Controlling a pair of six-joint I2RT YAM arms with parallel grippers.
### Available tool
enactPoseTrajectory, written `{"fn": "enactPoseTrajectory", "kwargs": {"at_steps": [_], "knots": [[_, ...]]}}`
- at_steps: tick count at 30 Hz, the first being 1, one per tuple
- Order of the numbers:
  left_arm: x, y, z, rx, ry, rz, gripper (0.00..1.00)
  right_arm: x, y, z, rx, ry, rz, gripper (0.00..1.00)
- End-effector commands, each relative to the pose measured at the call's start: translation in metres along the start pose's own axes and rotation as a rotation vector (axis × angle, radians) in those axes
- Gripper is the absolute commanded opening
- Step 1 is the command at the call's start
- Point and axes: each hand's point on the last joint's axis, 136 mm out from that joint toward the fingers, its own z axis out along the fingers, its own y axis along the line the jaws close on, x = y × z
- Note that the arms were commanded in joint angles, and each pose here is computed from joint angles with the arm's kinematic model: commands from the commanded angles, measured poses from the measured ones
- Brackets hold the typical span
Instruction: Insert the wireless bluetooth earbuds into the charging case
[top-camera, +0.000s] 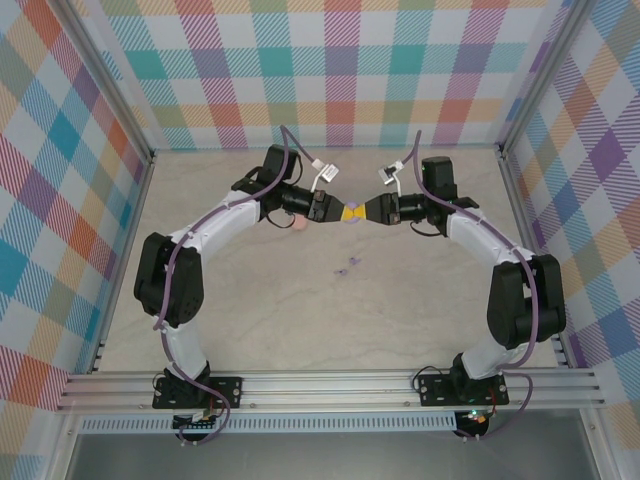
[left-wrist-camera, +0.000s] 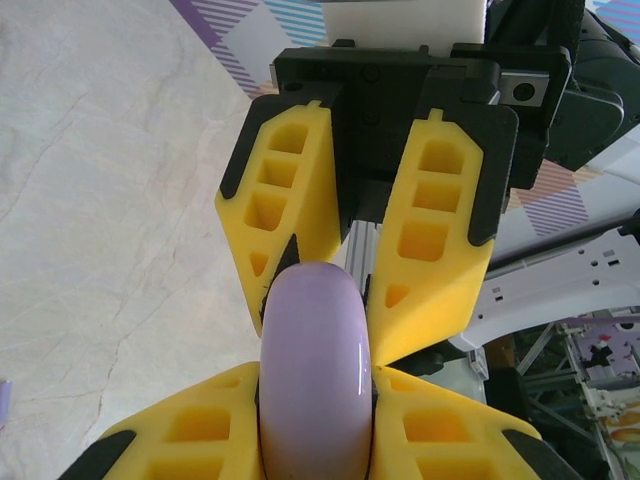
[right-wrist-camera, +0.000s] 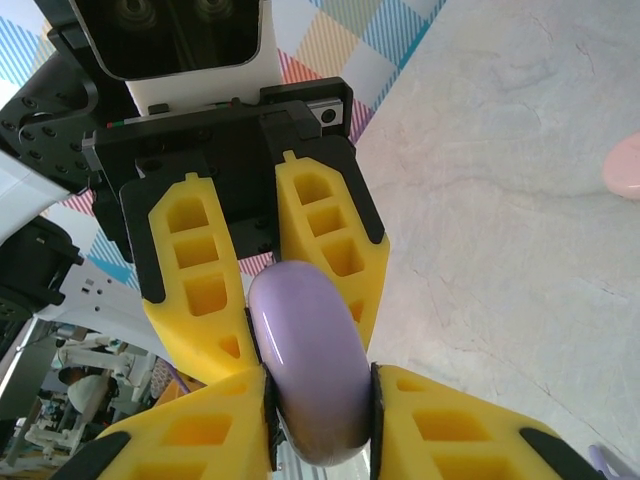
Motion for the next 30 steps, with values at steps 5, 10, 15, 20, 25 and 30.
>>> {"fn": "enactPoseTrajectory", "kwargs": {"at_steps": [5, 10, 15, 20, 25, 30], "knots": [[-0.012, -0.015, -0.001, -0.031, -0.023, 0.056, 0.22, -0.005, 0.035, 0.003, -0.038, 0.009, -0.103, 0.18], [-0.012, -0.016, -0.002, -0.04, -0.025, 0.056, 0.27, -0.011, 0.025, -0.001, 0.016, -0.025, -0.083, 0.17], [-0.012, -0.018, -0.003, -0.039, -0.026, 0.058, 0.33, -0.017, 0.019, -0.008, 0.053, -0.059, -0.073, 0.17], [-0.013, -0.019, -0.004, -0.041, -0.03, 0.062, 0.35, -0.022, 0.015, -0.014, 0.081, -0.088, -0.066, 0.17], [-0.014, -0.021, -0.005, -0.038, -0.035, 0.064, 0.32, -0.022, 0.012, -0.015, 0.087, -0.09, -0.053, 0.17], [-0.016, -0.022, -0.006, -0.043, -0.046, 0.059, 0.28, -0.022, 0.007, -0.015, 0.106, -0.093, -0.046, 0.17]]}}
